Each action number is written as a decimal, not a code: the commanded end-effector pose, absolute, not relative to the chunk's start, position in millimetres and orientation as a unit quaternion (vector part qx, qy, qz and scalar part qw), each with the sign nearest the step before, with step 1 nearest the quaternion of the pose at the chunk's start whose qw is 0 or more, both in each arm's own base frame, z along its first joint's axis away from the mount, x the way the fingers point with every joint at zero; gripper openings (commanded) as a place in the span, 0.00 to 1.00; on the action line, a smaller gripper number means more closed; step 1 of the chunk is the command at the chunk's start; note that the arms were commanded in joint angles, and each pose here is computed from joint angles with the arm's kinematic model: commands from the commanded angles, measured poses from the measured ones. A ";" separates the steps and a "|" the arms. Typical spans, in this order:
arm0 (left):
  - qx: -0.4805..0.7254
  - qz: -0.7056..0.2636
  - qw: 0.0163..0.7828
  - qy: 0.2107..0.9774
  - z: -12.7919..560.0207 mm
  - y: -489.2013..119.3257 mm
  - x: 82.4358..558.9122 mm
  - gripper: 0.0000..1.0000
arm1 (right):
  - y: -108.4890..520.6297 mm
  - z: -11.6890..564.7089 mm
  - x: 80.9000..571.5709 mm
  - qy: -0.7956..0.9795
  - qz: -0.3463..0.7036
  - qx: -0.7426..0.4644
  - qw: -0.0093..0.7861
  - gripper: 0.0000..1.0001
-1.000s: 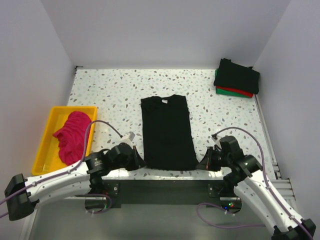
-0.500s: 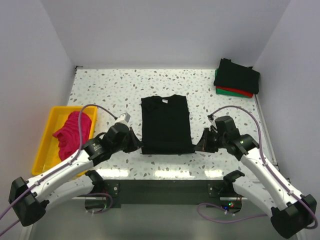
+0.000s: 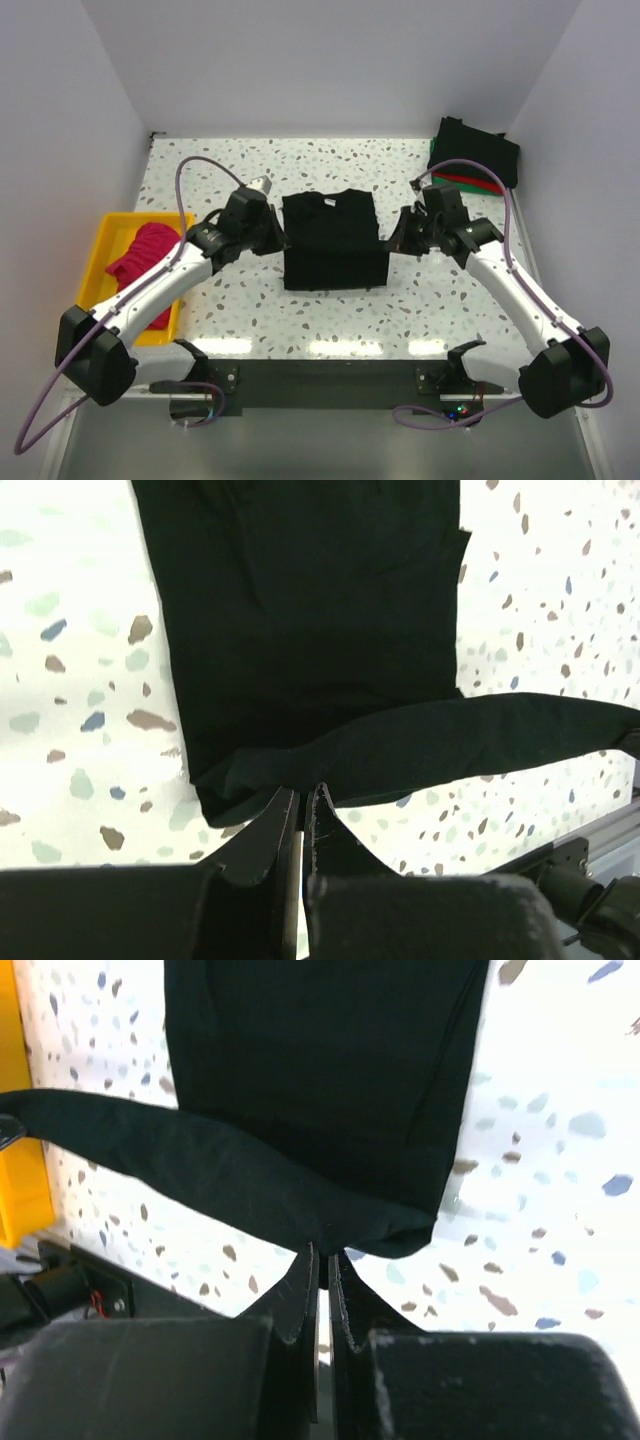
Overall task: Fold and stack the t-shirts
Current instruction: Fold the tshirt
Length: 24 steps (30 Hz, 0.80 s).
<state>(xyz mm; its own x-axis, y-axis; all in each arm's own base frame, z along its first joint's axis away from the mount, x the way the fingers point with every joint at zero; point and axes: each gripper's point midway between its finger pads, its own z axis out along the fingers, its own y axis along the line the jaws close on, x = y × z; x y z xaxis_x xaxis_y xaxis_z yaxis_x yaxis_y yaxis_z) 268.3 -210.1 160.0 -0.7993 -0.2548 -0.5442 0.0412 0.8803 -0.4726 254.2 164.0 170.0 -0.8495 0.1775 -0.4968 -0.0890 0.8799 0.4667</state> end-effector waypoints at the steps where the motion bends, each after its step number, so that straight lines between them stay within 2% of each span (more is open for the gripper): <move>1: -0.046 -0.270 0.344 0.898 195.4 -218.0 293.5 0.00 | 163.9 199.3 293.9 0.910 0.252 0.018 0.330 0.00; 8: -0.067 -0.293 0.352 0.887 206.6 -218.2 331.1 0.00 | 160.0 206.7 347.1 0.904 0.265 0.047 0.333 0.00; 16: -0.101 -0.292 0.360 0.880 205.7 -206.5 399.0 0.00 | 153.7 208.2 415.7 0.896 0.274 0.082 0.339 0.00; 17: -0.104 -0.291 0.359 0.881 203.8 -204.7 406.0 0.00 | 153.3 192.8 426.2 0.902 0.268 0.090 0.326 0.00; 19: -0.114 -0.290 0.358 0.880 196.9 -200.2 425.9 0.00 | 160.3 198.0 447.7 0.894 0.280 0.082 0.338 0.00; 21: -0.126 -0.280 0.354 0.884 180.4 -194.0 443.6 0.00 | 165.3 169.7 467.5 0.903 0.278 0.086 0.316 0.00; 22: -0.132 -0.274 0.366 0.879 183.9 -190.0 456.1 0.00 | 168.7 176.0 481.9 0.898 0.283 0.083 0.326 0.00; 24: -0.145 -0.260 0.358 0.885 160.0 -180.3 474.4 0.00 | 172.1 160.4 500.4 0.900 0.283 0.084 0.319 0.00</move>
